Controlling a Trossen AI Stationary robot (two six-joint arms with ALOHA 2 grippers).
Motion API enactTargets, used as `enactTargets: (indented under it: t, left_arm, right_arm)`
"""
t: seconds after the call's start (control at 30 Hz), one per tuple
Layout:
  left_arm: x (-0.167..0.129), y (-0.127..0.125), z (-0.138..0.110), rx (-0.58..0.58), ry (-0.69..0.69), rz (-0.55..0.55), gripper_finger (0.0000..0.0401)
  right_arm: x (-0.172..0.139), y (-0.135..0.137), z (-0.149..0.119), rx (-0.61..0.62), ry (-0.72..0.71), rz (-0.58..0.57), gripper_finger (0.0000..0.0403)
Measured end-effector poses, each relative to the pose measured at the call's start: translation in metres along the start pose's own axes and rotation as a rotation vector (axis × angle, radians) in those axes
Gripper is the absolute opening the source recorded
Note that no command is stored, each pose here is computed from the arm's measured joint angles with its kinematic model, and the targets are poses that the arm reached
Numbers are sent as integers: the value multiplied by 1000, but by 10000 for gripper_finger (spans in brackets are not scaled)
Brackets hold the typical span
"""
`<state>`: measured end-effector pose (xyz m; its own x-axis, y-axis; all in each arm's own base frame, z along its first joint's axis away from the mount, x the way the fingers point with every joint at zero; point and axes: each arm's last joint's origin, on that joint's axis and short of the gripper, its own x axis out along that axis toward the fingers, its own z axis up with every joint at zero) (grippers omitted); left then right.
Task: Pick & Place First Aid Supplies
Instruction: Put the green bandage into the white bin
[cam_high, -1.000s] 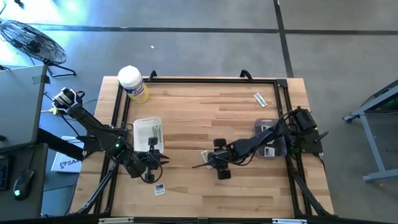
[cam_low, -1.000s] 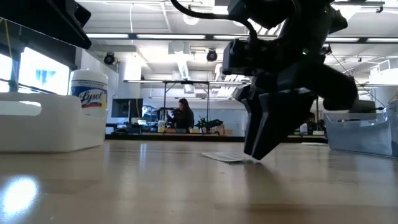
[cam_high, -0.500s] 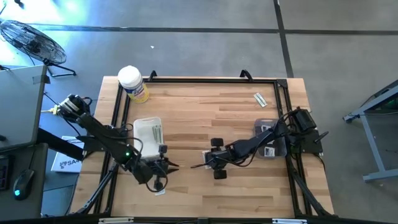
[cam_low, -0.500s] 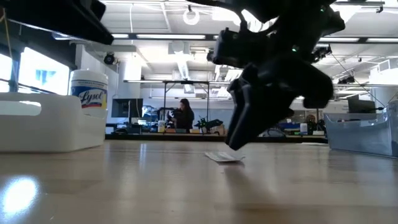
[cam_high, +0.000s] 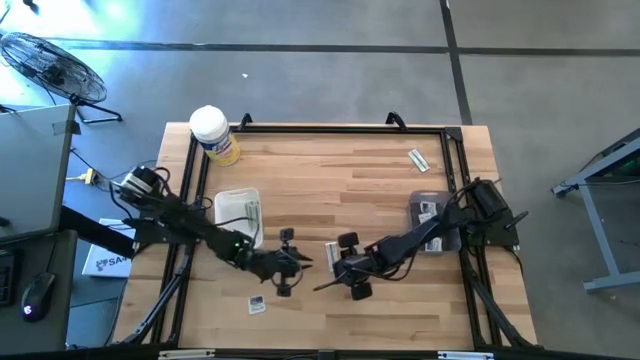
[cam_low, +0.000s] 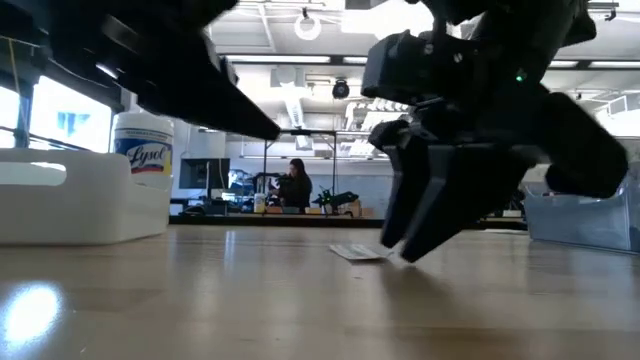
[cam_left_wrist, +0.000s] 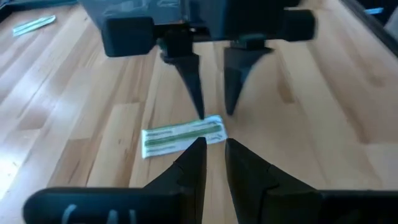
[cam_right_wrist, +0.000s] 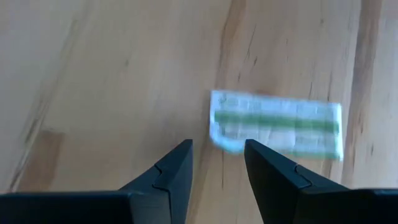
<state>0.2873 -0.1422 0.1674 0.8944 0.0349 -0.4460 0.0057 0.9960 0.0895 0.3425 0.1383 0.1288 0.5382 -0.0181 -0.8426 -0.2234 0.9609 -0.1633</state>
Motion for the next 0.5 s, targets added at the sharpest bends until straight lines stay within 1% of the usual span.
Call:
enactTargets:
  t: [0.13,0.33,0.43,0.5]
  left_arm:
    - [19,2,-2,-2,27,24,57]
    - [47,-2,-7,-1,74,-12,57]
    - [57,-6,-10,5,88,-13,57]
    - [61,-6,-12,8,98,-11,57]
  right_arm:
    - [4,0,-1,-20,6,-41,140]
    - [3,6,-2,-55,-5,-171,140]
    - [3,5,-2,-63,-11,-190,140]
    - [3,4,-1,-62,-17,-226,140]
